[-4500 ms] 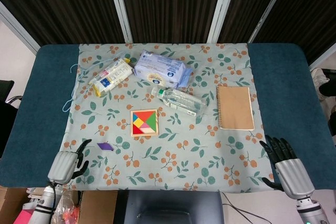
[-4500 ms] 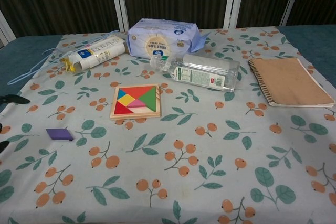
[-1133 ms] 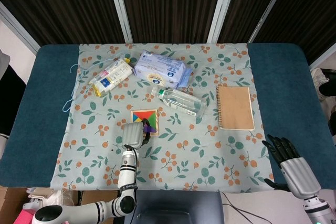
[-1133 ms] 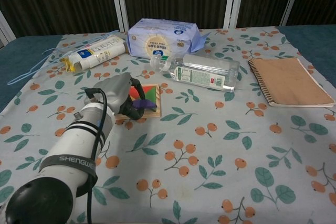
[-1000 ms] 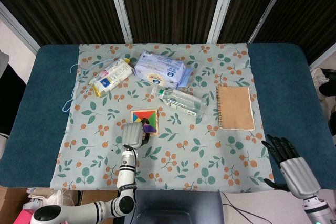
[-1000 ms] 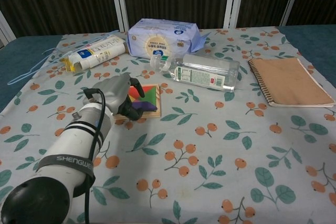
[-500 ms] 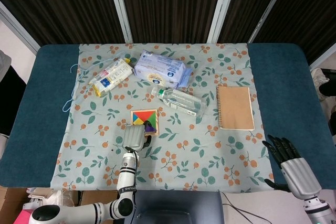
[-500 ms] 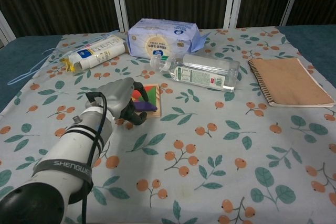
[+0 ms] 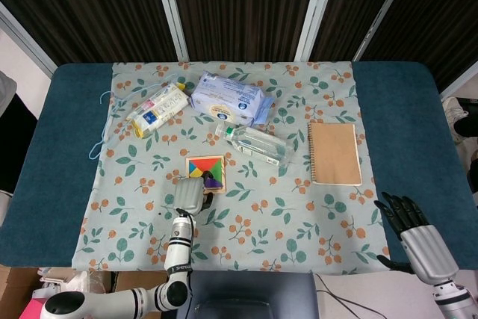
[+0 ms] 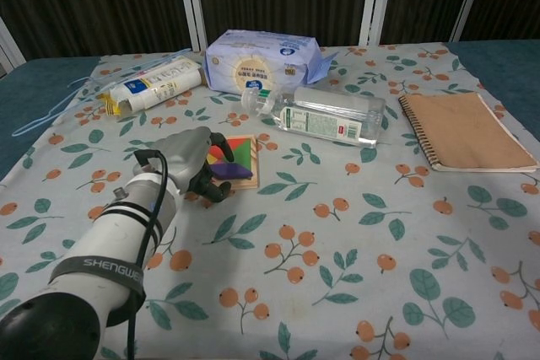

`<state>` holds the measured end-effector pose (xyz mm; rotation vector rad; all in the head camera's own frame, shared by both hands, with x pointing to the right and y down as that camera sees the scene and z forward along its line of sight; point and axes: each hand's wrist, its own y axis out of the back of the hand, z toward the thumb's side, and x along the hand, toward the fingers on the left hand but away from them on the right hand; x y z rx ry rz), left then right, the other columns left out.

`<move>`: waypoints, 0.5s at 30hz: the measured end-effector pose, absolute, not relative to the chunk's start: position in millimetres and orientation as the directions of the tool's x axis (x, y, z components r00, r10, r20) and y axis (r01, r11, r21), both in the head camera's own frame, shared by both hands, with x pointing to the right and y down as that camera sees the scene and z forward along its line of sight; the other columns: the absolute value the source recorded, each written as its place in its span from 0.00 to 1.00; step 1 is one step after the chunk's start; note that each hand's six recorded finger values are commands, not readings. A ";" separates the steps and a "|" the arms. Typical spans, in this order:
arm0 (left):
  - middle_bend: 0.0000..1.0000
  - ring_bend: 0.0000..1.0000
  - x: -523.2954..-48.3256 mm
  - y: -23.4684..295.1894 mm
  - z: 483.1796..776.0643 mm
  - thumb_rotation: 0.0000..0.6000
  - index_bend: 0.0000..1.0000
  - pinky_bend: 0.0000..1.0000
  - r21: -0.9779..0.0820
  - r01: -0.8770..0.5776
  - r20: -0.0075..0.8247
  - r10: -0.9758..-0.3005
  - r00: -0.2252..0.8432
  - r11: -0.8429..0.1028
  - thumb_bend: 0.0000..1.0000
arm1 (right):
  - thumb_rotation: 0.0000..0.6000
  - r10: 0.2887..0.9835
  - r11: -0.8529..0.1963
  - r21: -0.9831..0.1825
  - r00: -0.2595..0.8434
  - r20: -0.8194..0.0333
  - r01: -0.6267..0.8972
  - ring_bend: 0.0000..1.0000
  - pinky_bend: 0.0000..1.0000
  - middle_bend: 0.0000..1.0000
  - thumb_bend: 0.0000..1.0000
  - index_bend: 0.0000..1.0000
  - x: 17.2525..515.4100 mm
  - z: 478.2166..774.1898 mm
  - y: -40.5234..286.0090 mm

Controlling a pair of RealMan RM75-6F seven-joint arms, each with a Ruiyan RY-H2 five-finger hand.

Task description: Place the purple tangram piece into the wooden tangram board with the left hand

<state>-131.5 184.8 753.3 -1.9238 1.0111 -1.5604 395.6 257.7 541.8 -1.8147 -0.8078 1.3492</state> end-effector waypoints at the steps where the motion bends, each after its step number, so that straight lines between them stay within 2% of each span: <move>1: 1.00 1.00 -132.4 184.8 753.5 1.00 0.35 1.00 -0.741 -0.252 0.625 -0.776 0.084 -0.623 0.39 | 1.00 0.821 -0.541 -0.839 0.255 -0.510 0.063 0.00 0.00 0.00 0.16 0.00 395.6 541.6 257.8; 15: 1.00 1.00 -139.8 185.1 754.5 1.00 0.39 1.00 -0.737 -0.258 0.628 -0.774 0.083 -0.625 0.38 | 1.00 0.821 -0.540 -0.840 0.254 -0.511 0.058 0.00 0.00 0.00 0.16 0.00 394.7 542.4 258.6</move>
